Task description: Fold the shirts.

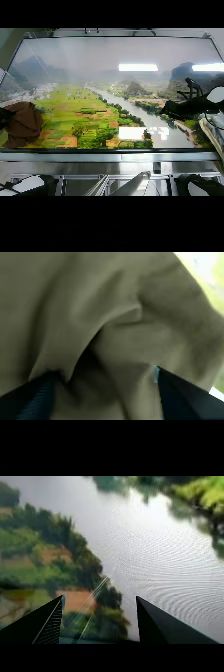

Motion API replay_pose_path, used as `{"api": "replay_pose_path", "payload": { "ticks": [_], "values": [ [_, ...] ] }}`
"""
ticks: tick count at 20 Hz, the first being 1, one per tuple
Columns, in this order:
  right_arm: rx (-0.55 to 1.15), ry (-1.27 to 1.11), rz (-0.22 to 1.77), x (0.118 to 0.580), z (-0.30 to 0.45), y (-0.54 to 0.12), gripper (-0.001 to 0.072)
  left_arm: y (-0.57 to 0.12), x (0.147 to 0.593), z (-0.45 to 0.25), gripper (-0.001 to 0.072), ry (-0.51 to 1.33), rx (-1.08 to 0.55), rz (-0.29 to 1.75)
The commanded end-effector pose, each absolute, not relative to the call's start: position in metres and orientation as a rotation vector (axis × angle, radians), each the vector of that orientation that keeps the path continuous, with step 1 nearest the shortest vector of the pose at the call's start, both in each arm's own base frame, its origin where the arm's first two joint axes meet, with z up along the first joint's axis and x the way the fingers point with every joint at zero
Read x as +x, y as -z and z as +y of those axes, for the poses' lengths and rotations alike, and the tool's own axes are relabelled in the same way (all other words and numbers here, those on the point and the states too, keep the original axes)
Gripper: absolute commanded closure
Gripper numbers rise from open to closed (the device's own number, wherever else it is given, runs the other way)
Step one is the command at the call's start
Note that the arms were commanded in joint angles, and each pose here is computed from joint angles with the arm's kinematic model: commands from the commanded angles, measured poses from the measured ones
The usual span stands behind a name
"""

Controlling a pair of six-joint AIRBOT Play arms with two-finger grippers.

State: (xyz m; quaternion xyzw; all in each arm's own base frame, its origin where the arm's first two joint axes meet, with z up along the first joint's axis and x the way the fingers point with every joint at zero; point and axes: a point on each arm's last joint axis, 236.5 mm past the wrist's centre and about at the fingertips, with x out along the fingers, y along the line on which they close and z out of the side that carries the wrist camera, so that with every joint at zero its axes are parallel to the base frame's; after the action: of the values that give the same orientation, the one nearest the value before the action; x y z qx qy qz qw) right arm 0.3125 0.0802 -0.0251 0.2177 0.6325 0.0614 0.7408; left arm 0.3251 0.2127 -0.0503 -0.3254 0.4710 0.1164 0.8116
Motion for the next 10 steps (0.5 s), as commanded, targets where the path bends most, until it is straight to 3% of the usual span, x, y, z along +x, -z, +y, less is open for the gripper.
{"api": "replay_pose_path", "payload": {
  "ticks": [1,2,3,4,5,6,7,10],
  "values": [
    [0.504,-0.135,1.426,0.312,0.084,0.037,0.0209,0.057,0.360,0.185,0.0234,-0.081,-0.674,1.097],
    [0.506,-0.134,1.434,0.312,0.085,0.039,0.0210,0.053,0.372,0.174,0.0448,-0.035,-0.650,1.110],
    [0.520,-0.138,1.438,0.312,0.087,0.040,0.0210,0.048,0.383,0.163,0.0712,0.011,-0.627,1.122],
    [0.534,-0.143,1.441,0.312,0.090,0.040,0.0212,0.039,0.394,0.151,0.0692,0.054,-0.605,1.128],
    [0.539,-0.146,1.443,0.312,0.091,0.040,0.0281,0.028,0.403,0.138,0.0692,0.093,-0.584,1.131],
    [0.524,-0.160,1.440,0.312,0.091,0.040,0.0519,0.009,0.415,0.119,0.0692,0.159,-0.574,1.115],
    [0.511,-0.169,1.438,0.312,0.091,0.040,0.0688,-0.015,0.427,0.094,0.0692,0.246,-0.593,1.081],
    [0.493,-0.202,1.428,0.313,0.093,0.038,0.0694,-0.118,0.443,-0.015,0.0692,0.689,-0.689,0.930]
  ]
}}
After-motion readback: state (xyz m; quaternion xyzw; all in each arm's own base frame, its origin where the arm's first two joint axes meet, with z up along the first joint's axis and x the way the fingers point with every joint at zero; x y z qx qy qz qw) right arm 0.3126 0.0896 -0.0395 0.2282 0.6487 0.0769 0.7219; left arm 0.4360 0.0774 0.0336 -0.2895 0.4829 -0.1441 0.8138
